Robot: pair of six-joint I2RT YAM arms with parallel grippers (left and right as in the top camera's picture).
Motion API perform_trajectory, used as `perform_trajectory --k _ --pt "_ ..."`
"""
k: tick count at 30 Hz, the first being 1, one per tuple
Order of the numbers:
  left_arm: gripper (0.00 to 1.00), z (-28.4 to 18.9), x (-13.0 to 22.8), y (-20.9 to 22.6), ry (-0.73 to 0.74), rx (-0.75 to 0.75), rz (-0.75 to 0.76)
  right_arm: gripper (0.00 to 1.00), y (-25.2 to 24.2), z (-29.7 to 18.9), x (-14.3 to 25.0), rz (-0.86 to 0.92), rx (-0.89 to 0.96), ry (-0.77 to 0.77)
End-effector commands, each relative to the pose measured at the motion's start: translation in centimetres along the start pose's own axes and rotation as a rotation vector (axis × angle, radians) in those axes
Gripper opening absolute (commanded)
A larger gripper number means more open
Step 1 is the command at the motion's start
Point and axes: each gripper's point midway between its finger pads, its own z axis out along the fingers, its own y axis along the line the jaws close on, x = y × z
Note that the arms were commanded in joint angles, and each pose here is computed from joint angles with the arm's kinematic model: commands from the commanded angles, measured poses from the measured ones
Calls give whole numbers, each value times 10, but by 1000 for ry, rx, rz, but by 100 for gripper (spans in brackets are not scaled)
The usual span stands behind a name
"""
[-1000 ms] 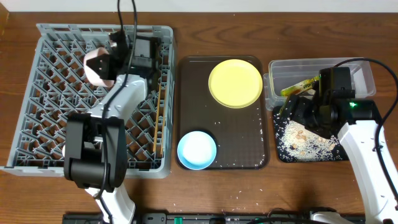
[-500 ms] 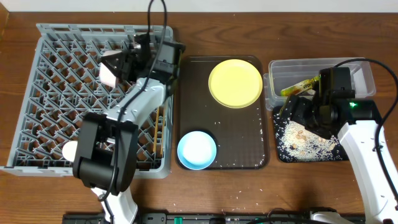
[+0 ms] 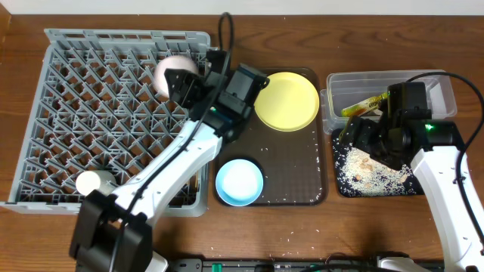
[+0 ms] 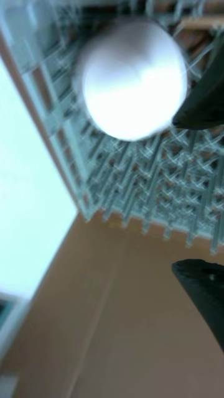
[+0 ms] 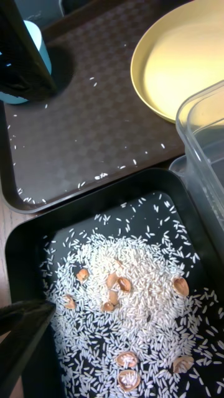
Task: Sort waste into correct bins and load items into the dishwasher
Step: 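Release the bowl and move the left gripper to the light-blue bowl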
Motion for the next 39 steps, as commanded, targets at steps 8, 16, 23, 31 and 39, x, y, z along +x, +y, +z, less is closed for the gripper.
perform_trajectory --k 8,16,23,31,39 --pt "66 -2 33 -18 133 257 -128 99 3 -4 2 -39 -12 -4" --pt "63 -82 49 -56 224 850 -152 99 3 -4 2 -39 -10 -2" --pt "54 -148 84 -82 430 1154 -131 99 3 -4 2 -39 -11 -4" --pt "50 -140 141 -122 575 936 6 99 4 -4 1 -39 -14 -8" --pt "49 -119 174 -150 629 722 107 99 4 -4 1 -38 -15 -8"
